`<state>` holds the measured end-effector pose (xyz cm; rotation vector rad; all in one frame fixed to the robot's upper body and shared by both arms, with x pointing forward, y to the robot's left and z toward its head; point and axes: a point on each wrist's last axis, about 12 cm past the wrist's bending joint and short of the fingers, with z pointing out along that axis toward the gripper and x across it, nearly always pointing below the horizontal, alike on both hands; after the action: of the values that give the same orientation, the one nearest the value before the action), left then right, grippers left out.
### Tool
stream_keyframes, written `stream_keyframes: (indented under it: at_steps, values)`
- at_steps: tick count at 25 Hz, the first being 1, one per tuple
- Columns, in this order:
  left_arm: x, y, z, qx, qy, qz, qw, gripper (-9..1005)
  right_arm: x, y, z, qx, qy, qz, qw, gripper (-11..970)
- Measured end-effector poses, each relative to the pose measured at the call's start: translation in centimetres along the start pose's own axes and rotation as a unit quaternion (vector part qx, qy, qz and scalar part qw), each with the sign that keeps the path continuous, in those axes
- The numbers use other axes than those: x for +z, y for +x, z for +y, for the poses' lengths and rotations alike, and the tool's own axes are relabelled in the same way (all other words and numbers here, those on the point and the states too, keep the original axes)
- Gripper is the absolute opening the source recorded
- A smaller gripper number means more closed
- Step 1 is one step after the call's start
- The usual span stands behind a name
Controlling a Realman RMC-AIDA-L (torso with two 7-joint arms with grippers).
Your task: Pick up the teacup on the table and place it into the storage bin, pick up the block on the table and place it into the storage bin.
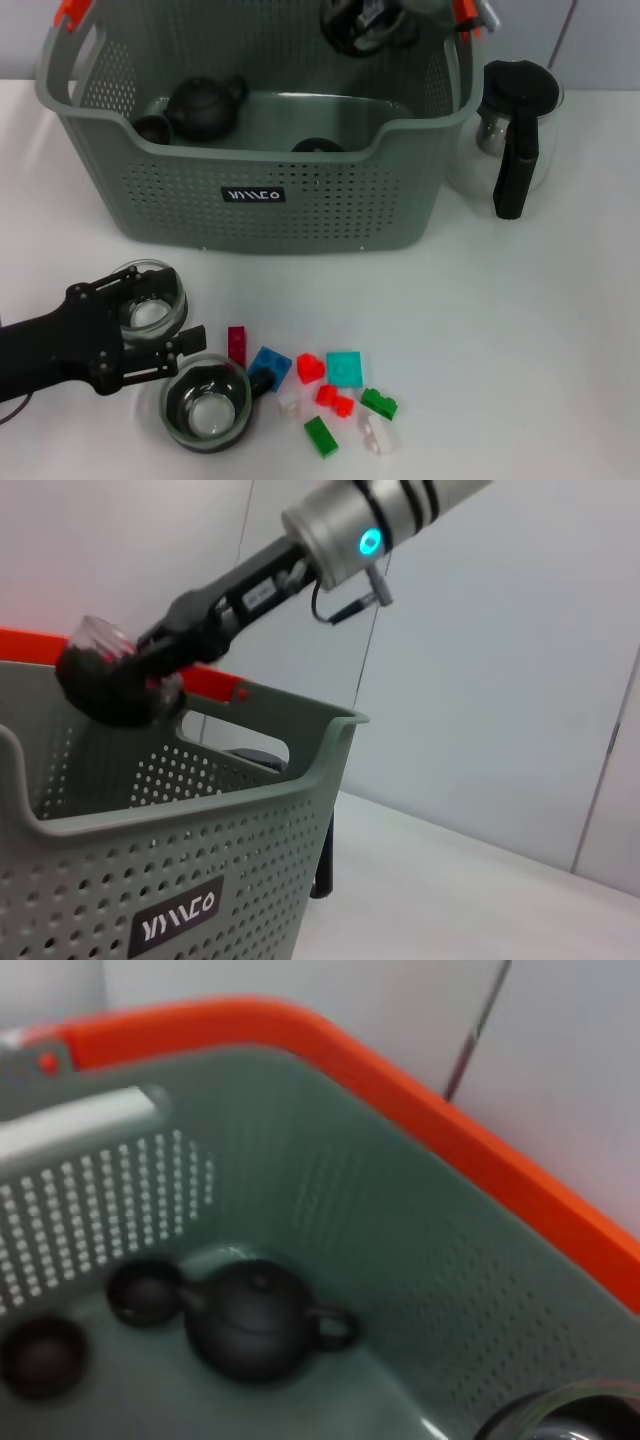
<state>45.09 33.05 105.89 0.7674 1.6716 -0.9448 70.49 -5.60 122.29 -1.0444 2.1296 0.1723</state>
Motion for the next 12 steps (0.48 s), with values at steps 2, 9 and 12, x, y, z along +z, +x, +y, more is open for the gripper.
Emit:
stream_keyframes:
  at_steps: [2, 9, 12]
  values:
    - [0.0, 0.0, 0.0, 0.001, 0.000, 0.000, 1.000, 854, 0.5, 0.5, 0.4, -0.008, 0.001, 0.009, 1.000, 57]
    - [0.1, 0.1, -0.1, 0.001, 0.000, -0.001, 1.000, 853, 1.4, 2.1, 1.2, -0.043, -0.007, 0.033, 0.999, 79]
    - [0.1, 0.1, 0.0, 0.001, 0.000, -0.001, 1.000, 853, 1.6, 2.6, 1.5, -0.069, -0.015, 0.041, 0.997, 90]
